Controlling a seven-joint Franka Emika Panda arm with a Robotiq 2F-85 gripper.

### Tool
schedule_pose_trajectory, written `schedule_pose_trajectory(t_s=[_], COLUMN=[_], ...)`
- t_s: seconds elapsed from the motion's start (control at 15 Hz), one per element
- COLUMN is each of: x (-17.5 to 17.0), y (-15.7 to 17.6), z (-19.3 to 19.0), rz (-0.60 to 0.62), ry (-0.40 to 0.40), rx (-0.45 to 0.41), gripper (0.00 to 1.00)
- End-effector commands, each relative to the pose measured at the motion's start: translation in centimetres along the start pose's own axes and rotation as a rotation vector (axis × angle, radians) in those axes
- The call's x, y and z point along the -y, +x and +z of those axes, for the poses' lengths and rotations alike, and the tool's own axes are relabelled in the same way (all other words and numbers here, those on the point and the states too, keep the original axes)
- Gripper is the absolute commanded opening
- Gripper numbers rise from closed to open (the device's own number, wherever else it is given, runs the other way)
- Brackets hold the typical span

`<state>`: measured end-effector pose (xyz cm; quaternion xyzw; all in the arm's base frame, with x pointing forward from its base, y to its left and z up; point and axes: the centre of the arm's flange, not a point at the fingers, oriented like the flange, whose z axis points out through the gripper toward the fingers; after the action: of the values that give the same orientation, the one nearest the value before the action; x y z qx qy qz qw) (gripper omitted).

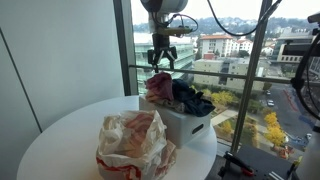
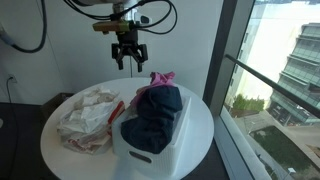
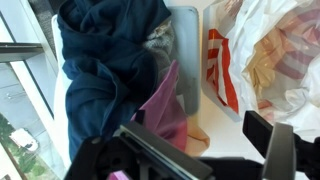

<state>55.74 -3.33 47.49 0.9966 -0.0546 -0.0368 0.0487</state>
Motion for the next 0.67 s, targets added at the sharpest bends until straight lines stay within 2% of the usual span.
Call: schedule_pose_trajectory(t_s=[0.0, 0.13, 0.27, 0.47, 0.6], x=[-1.8, -2.7, -3.6, -4.7, -5.3], y=[4.3, 5.8, 7.3, 9.5, 10.7], z=[0.0, 0.9, 1.8, 3.5, 4.5], rz=[0.091, 0.121, 0.139, 0.159, 0.194], ry=[-0.061, -0.089, -0.086, -0.061, -0.096], rx=[-0.065, -0.086, -0.123, -0.119, -0.141], gripper=[1.00, 1.00, 1.00, 1.00, 1.00])
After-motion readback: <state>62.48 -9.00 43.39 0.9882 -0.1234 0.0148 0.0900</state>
